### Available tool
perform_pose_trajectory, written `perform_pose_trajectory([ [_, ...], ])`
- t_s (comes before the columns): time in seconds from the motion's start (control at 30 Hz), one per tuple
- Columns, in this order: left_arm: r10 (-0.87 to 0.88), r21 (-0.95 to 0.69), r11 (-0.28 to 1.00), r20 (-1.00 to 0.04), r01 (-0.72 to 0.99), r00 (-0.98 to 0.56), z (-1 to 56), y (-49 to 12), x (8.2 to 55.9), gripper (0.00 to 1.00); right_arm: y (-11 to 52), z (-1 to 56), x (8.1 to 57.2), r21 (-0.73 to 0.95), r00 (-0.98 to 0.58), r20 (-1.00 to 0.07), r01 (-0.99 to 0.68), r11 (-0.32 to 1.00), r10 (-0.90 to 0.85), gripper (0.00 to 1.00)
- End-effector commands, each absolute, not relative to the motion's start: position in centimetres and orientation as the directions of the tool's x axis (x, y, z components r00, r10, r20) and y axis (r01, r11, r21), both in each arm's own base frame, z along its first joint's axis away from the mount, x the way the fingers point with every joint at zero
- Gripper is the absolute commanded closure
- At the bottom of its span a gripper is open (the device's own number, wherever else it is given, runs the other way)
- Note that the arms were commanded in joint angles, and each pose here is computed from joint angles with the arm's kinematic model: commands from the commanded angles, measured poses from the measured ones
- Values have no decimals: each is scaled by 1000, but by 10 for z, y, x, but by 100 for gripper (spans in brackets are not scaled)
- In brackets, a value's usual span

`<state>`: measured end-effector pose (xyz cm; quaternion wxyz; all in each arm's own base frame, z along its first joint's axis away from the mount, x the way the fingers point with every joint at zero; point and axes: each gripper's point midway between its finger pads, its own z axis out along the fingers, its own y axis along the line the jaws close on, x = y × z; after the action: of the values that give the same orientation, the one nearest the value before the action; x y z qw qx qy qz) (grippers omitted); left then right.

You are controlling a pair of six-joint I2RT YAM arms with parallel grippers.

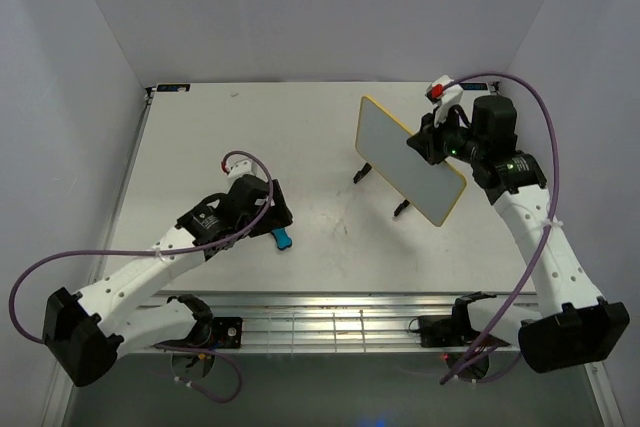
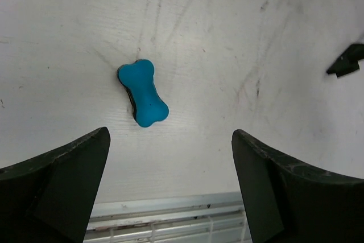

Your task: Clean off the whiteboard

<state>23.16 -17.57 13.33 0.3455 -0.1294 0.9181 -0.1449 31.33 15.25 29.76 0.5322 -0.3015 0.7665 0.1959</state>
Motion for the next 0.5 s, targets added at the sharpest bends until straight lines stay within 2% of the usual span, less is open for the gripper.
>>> perform_pose_trajectory([
  [0.0,-162,-353,933,-593,73,-789,156,-185,210,2,160,338,336,-52,-124,-968,-748,662,-216,92],
  [0.1,-50,-351,911,-615,216,-787,176,-189,197,2,155,331,359,-53,-135,-963,-755,653,-234,92],
  [0.23,3,-298,909,-695,291,-719,194,-175,194,2,151,327,376,-17,-161,-962,-771,637,-220,92],
  [0.37,-116,-334,897,-811,290,-574,222,-161,200,2,152,318,384,-37,-144,-958,-795,605,-249,92],
  [0.47,-143,-361,869,-837,338,-528,224,-162,195,2,151,307,390,-18,-167,-953,-801,598,-253,92],
])
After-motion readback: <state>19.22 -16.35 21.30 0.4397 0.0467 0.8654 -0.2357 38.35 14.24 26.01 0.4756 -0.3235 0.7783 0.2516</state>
